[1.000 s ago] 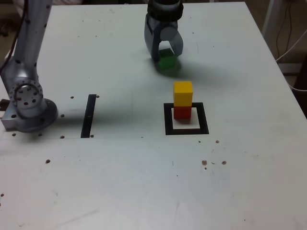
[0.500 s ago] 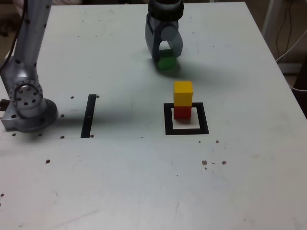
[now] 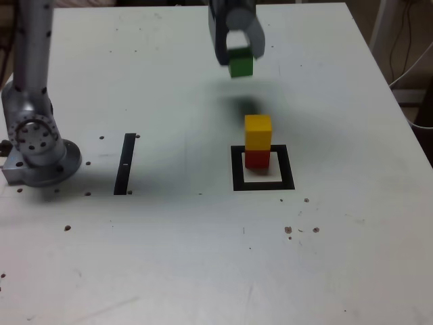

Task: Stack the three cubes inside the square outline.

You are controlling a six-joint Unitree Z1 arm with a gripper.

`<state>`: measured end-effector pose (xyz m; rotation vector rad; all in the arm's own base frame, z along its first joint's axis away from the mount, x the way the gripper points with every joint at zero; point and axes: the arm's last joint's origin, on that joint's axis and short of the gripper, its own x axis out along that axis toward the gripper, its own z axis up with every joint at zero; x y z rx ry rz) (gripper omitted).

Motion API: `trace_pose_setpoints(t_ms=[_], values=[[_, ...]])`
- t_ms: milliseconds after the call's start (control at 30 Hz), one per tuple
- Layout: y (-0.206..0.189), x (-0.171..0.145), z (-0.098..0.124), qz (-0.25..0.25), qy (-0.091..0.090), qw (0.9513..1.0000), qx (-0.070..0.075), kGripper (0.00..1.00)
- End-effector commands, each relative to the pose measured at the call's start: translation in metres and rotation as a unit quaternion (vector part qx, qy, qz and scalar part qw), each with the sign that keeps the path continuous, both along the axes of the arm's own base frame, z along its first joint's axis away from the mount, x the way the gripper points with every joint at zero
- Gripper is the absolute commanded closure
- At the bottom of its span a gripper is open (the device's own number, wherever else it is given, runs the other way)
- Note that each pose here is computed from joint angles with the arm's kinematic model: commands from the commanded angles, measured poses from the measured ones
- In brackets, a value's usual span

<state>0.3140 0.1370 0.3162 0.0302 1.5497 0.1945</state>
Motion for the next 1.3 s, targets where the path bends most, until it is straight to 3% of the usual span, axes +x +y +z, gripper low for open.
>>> trace_pose_setpoints(t_ms=[0, 100, 200, 500, 867, 1267], values=[[-0.014, -0.006, 0.021, -0.016, -0.014, 0.9998, 0.006, 0.92], [-0.035, -0.006, 0.04, -0.038, -0.019, 0.9991, 0.009, 0.92], [-0.056, 0.0, 0.045, -0.05, -0.017, 0.9986, 0.007, 0.92], [-0.102, 0.022, 0.025, -0.06, 0.008, 0.9982, -0.004, 0.92], [-0.111, 0.029, 0.011, -0.06, 0.024, 0.9979, -0.004, 0.92], [-0.129, 0.018, 0.017, -0.082, 0.022, 0.9964, -0.004, 0.92]])
